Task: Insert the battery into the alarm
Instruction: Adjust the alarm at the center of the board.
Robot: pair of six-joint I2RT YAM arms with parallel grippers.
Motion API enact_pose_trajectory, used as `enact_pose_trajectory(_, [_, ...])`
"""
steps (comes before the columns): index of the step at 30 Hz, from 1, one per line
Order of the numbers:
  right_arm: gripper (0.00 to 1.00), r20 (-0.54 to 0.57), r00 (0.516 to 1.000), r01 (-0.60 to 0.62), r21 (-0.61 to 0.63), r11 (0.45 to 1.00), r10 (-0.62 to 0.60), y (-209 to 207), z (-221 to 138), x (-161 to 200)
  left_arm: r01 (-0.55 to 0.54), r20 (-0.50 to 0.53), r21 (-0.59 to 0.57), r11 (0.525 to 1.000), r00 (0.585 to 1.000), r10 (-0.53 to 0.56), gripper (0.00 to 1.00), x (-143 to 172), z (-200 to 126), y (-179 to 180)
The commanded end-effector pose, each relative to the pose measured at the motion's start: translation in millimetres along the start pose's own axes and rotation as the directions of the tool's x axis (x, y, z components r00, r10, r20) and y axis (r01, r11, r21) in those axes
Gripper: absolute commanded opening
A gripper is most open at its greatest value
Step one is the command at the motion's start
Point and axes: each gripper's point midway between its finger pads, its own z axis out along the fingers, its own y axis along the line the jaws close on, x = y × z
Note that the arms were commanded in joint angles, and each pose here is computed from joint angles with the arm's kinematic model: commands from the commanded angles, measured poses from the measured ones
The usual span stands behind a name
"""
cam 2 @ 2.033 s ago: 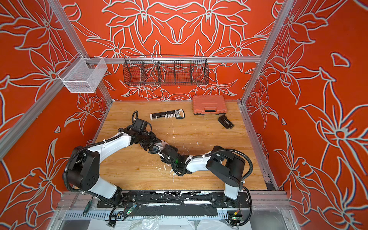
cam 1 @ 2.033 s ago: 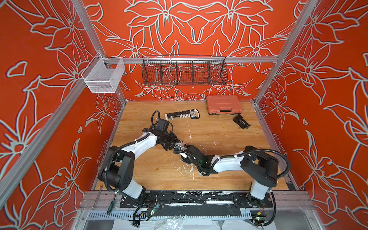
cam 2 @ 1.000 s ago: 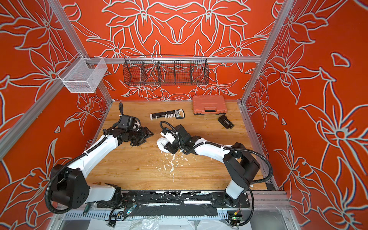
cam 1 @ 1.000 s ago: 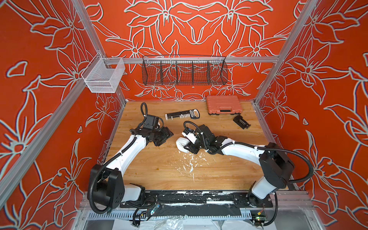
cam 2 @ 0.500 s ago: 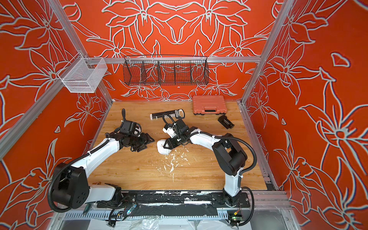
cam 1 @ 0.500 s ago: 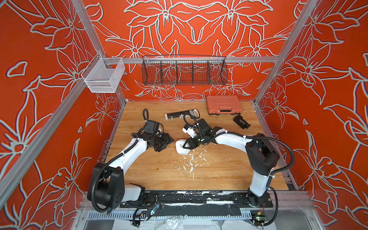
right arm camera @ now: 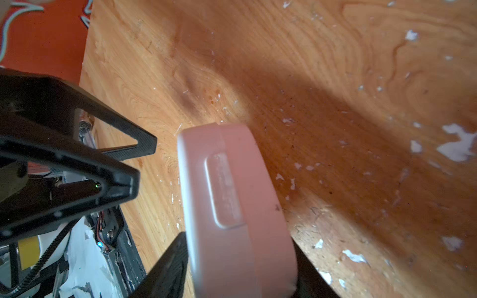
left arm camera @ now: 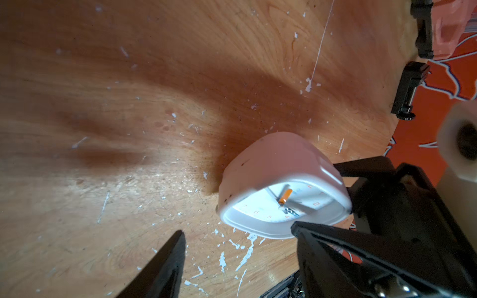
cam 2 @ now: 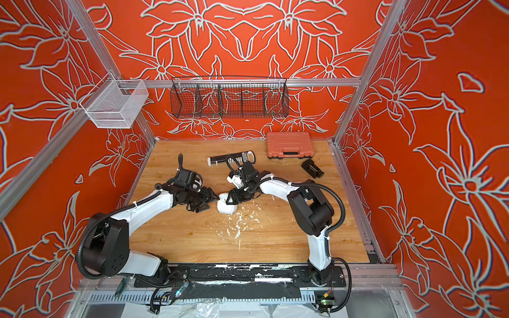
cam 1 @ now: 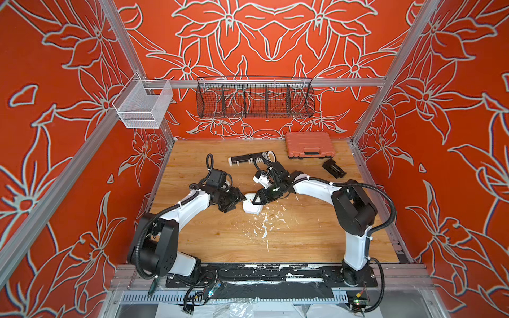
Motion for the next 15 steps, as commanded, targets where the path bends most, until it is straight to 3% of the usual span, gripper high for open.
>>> enact_pose_trajectory(1, [0.61, 0.017, 1.000, -0.010, 0.072, 0.997, 0.009, -11.5, -5.5, -5.2, -0.019, -0.003, 0.028, 0.999, 1.000, 0.019, 0.67, -4.0, 4.7, -12.5])
enact_pose_trajectory(15, [0.72, 0.150, 0.988, -0.009, 0.228, 0.974, -0.026, -32.0, -17.8, -34.6, -0.036, -0.008, 0.012, 0.999, 0.999, 0.036, 0.67, -3.6, 11.7, -10.9])
